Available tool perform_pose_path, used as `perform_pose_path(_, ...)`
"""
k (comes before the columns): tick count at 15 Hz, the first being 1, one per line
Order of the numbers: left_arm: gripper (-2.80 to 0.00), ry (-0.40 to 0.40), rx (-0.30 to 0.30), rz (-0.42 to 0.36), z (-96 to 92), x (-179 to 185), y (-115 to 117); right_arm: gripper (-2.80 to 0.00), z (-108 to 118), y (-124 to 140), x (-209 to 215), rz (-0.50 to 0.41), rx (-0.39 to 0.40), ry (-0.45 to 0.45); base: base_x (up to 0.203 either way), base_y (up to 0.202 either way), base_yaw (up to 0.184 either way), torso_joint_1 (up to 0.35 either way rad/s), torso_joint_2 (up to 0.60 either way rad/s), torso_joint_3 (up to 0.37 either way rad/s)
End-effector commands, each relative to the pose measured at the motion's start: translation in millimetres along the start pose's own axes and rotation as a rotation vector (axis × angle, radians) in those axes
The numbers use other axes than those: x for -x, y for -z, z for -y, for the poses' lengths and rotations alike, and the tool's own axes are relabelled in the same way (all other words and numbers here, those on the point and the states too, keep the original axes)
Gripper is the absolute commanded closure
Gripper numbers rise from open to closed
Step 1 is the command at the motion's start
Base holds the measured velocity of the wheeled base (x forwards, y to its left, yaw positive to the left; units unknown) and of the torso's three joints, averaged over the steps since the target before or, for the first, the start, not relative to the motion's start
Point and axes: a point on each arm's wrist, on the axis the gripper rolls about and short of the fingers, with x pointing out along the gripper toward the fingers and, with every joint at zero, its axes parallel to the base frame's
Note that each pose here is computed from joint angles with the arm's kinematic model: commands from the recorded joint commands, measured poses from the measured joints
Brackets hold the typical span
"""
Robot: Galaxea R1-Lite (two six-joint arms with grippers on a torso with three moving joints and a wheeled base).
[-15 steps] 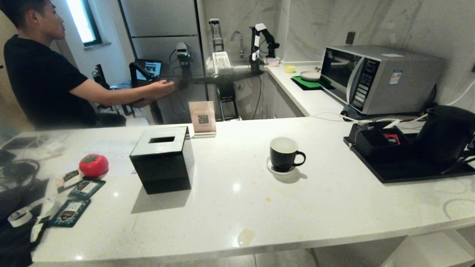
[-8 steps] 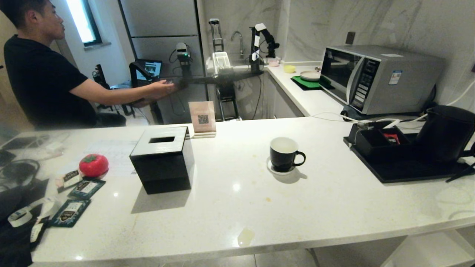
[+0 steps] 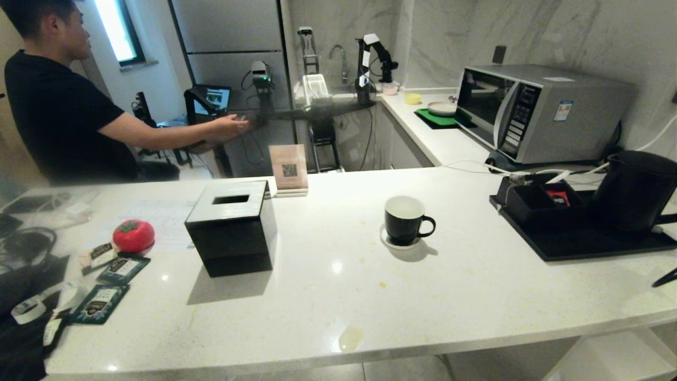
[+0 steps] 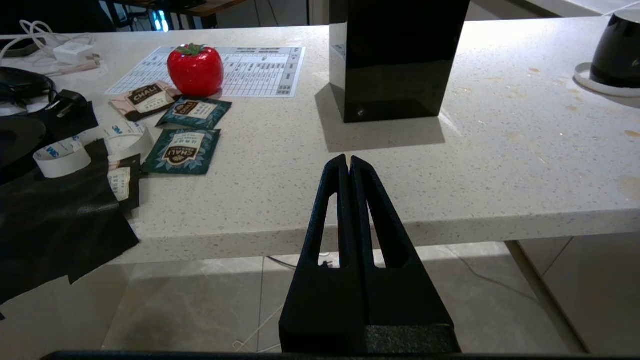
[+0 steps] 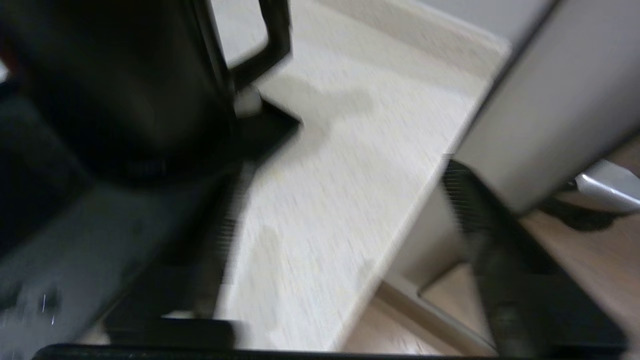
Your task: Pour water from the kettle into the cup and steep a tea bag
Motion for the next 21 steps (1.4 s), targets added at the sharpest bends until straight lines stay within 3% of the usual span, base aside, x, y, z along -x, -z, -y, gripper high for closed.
perform_pose_path(1, 0.00, 0.000, 0.000, 0.001, 0.0, 0.0, 0.0, 0.00, 10.9, -5.7, 34.6, 0.022, -0.007, -0.001, 0.000, 0.000, 0.000, 0.000, 0.00, 0.000)
perform_pose_path(6, 0.00, 0.000, 0.000, 0.001, 0.0, 0.0, 0.0, 0.00, 28.6, 9.6, 102.3, 0.014, 0.041, -0.044, 0.000, 0.000, 0.000, 0.000, 0.00, 0.000)
perform_pose_path(10, 0.00, 0.000, 0.000, 0.001, 0.0, 0.0, 0.0, 0.00, 39.8, 41.3, 185.0, 0.054, 0.083, -0.176, 0.000, 0.000, 0.000, 0.000, 0.00, 0.000)
perform_pose_path(16, 0.00, 0.000, 0.000, 0.001, 0.0, 0.0, 0.0, 0.00, 71.9, 70.6, 264.8, 0.198, 0.097, -0.342, 0.000, 0.000, 0.000, 0.000, 0.00, 0.000)
perform_pose_path(21, 0.00, 0.000, 0.000, 0.001, 0.0, 0.0, 0.0, 0.00, 100.7, 103.4, 299.3, 0.346, 0.134, -0.590, 0.000, 0.000, 0.000, 0.000, 0.00, 0.000)
